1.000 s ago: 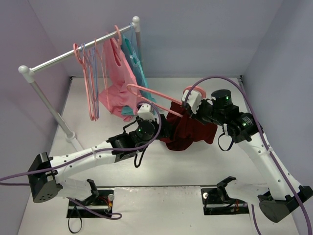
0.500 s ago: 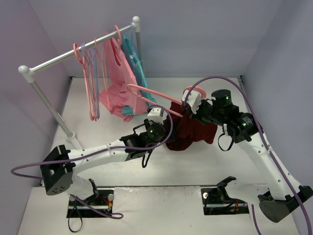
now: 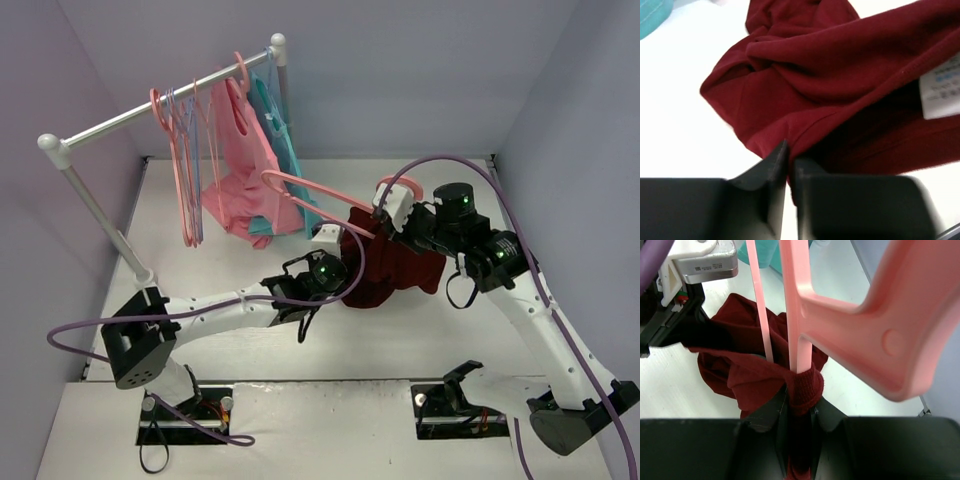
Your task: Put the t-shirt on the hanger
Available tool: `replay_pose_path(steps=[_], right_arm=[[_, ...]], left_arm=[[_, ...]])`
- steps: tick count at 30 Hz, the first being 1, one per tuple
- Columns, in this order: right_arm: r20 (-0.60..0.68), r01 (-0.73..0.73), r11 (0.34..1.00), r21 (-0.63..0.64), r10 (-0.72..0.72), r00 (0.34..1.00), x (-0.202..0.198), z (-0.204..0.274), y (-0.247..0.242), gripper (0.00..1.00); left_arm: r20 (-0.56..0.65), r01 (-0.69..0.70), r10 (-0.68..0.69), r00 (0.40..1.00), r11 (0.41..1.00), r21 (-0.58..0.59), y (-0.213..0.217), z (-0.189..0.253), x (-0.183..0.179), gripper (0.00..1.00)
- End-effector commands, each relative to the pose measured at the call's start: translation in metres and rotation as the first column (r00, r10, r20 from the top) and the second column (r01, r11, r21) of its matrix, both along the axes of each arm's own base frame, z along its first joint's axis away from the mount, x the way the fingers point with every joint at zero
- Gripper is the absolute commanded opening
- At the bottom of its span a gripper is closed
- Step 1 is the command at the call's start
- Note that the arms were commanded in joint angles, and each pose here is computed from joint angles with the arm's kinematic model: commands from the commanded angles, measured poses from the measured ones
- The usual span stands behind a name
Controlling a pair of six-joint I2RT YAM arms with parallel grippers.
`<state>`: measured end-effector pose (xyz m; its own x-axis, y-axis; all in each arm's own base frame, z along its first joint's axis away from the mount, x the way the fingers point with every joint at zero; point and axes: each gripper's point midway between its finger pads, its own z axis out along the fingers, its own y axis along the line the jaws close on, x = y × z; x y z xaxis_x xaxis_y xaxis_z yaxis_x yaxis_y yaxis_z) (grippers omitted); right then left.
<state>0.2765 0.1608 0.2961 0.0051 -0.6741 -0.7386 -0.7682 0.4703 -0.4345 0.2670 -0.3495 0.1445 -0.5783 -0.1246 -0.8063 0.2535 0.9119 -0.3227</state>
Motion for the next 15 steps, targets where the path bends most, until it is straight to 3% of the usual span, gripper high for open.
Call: replay_pose_path(steps=[1,4,6,10,15], right_arm=[[0.107,0.022,0.998,0.064,-0.029,0.994,0.007,0.035,-0.001,0.00],[0.116,0.019,0.997,0.073,-0.028,0.993,0.002,0.038,-0.004,0.00],[0.113,0.019,0.997,0.071,-0.027,0.993,-0.001,0.034,-0.005,0.00],[0.110,0.006,0.997,0.082,-0.015,0.994,-0.008,0.034,-0.005,0.00],[0.110,-0.010,0.996,0.084,0.001,0.994,-0.012,0.036,-0.004,0.00]], left_arm=[[0.056,-0.075,0.078,0.995,0.995,-0.062,0.029,0.046,0.034,0.00],[0.070,-0.115,0.121,0.990,0.990,-0.079,0.077,0.077,0.055,0.00],[0.120,-0.126,0.124,0.985,0.992,0.007,0.110,0.096,0.067,0.00],[0.222,-0.127,0.106,0.969,0.988,0.084,0.136,0.157,0.077,0.00],[0.255,-0.142,0.104,0.961,0.980,0.136,0.163,0.197,0.091,0.00]])
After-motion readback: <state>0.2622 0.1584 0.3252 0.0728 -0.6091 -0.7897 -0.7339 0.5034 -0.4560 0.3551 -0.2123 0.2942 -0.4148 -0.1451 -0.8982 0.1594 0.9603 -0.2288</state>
